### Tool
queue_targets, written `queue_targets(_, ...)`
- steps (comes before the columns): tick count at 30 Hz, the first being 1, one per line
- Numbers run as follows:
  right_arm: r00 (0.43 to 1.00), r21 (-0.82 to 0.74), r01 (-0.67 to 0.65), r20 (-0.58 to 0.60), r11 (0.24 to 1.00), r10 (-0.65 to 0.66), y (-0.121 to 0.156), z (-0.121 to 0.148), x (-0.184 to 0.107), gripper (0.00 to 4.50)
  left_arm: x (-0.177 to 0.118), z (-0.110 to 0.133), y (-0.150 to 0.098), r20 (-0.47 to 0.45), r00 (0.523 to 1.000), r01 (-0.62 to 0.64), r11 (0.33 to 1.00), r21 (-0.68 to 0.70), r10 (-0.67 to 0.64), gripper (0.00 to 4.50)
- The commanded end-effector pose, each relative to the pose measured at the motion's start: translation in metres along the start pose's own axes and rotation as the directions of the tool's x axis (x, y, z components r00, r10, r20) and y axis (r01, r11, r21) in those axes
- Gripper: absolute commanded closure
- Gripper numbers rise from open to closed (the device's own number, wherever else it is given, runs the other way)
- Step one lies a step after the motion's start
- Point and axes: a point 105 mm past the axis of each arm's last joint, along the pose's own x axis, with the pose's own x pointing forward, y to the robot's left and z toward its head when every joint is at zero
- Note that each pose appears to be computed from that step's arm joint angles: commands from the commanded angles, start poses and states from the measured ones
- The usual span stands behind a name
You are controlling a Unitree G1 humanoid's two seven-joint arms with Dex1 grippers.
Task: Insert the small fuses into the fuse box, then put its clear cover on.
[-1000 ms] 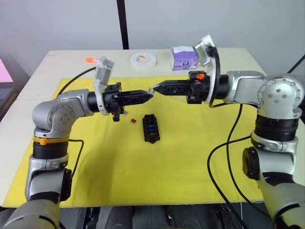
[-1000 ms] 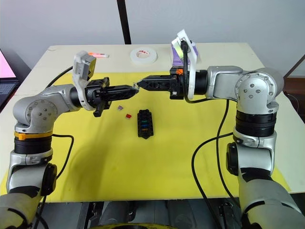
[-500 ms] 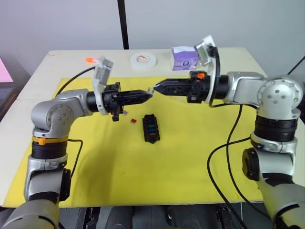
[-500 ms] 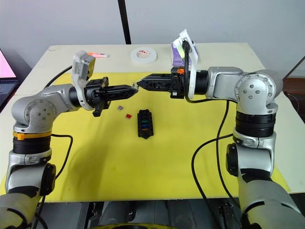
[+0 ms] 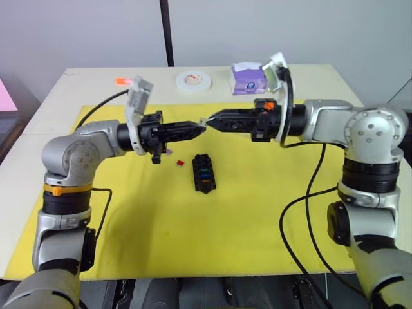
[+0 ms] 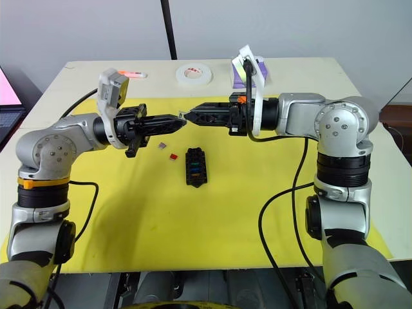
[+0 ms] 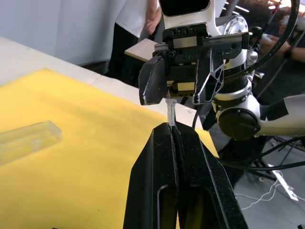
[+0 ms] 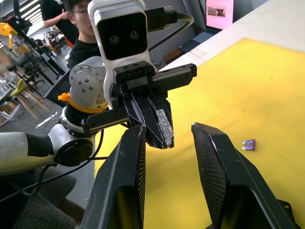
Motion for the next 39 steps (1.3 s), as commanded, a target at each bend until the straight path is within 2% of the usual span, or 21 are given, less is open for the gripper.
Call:
queue_targets(1, 1.000, -0.047, -0.024, 0.013, 0.999, 0.025, 0.009, 0.006, 0.002, 3.04, 0.003, 0.014, -0.007, 0.018, 0.999, 0.027, 0.998, 0.057, -0.028, 4.50)
queue_targets(3, 1.000, -0.048, -0.021, 0.013, 0.999, 0.022, 0.009, 0.006, 0.003, 3.39, 0.003, 0.014, -0.008, 0.018, 0.999, 0.027, 0.998, 0.057, -0.028, 4.50)
queue_targets(6, 1.000, -0.048, -0.021, 0.012, 0.999, 0.021, 0.009, 0.005, 0.003, 4.40, 0.003, 0.014, -0.008, 0.019, 0.999, 0.027, 0.998, 0.059, -0.028, 4.50)
queue_targets(7, 1.000, -0.047, -0.022, 0.011, 0.999, 0.022, 0.009, 0.005, 0.003, 4.46, 0.003, 0.014, -0.008, 0.019, 0.999, 0.027, 0.998, 0.059, -0.028, 4.50)
queue_targets(27, 0.999, -0.049, -0.033, 0.019, 0.998, 0.034, 0.011, 0.006, 0.003, 4.46, -0.002, 0.009, -0.005, 0.001, 1.000, 0.012, 0.998, 0.054, -0.013, 4.50)
queue_targets(34, 0.999, -0.061, -0.042, 0.021, 0.997, 0.043, 0.011, 0.007, 0.002, 4.46, -0.009, 0.000, 0.001, -0.061, 0.998, -0.018, 0.997, 0.070, 0.022, 4.50)
queue_targets(37, 0.999, -0.081, -0.032, 0.023, 0.996, 0.034, 0.008, 0.009, 0.003, 4.50, -0.017, -0.003, 0.004, -0.094, 0.995, -0.035, 0.997, 0.065, 0.041, 3.88)
queue_targets(39, 0.999, -0.092, -0.034, 0.022, 0.995, 0.036, 0.006, 0.009, 0.003, 4.50, -0.021, -0.003, 0.005, -0.104, 0.994, -0.038, 0.997, 0.065, 0.045, 3.15)
